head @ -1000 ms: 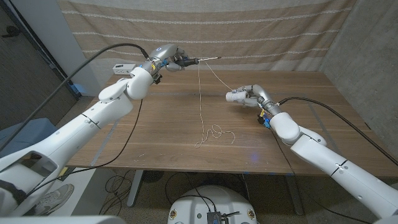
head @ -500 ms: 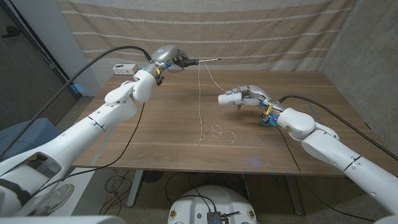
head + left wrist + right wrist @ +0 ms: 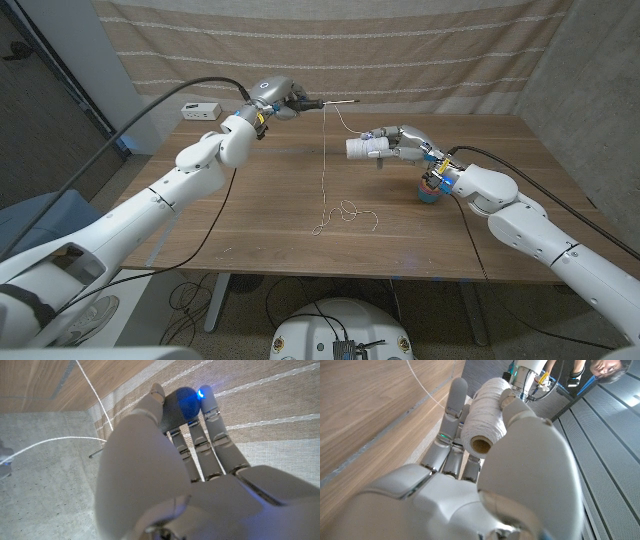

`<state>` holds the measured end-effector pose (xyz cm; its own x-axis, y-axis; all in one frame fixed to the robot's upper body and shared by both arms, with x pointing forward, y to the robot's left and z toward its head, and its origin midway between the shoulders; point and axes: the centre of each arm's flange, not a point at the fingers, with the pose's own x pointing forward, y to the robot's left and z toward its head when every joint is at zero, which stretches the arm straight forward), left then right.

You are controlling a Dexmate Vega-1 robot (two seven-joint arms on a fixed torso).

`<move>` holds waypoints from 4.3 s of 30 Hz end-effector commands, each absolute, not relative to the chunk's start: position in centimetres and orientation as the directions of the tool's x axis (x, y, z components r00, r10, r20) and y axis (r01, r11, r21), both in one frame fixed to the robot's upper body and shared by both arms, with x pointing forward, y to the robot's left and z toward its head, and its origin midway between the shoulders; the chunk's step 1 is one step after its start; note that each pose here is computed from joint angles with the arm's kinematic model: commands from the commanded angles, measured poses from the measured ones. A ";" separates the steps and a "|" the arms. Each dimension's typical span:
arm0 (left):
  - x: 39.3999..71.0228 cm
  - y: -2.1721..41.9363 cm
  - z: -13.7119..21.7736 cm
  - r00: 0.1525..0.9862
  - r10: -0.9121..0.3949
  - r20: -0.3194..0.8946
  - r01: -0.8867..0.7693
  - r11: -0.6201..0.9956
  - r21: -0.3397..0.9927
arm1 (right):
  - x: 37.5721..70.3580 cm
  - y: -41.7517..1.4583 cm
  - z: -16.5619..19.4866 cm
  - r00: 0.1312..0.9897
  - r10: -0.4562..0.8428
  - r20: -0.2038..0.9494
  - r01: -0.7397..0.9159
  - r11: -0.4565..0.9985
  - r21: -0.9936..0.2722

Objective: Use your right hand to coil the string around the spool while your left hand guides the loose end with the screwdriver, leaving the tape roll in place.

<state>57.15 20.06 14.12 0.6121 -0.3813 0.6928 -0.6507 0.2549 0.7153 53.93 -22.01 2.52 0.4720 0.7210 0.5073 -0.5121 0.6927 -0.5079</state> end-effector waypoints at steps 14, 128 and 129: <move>58.5 16.7 11.7 0.642 -0.456 0.616 -0.600 0.202 0.774 | 52.5 -17.5 8.7 0.145 0.828 0.542 -0.647 0.494 -0.581; 54.8 19.4 17.2 0.609 -0.447 0.656 -0.648 0.197 0.736 | 59.6 -29.5 -2.5 0.647 0.700 0.302 -0.627 0.714 -0.312; 54.9 19.4 17.2 0.607 -0.445 0.659 -0.653 0.194 0.732 | 59.6 -29.3 -2.4 0.623 0.718 0.310 -0.648 0.696 -0.310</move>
<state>53.83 19.57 16.82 0.6042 -0.4634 0.6482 -0.6233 0.2319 0.7468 60.28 -29.71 -2.31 0.8094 0.5000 0.3080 -0.3754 0.8439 -0.3833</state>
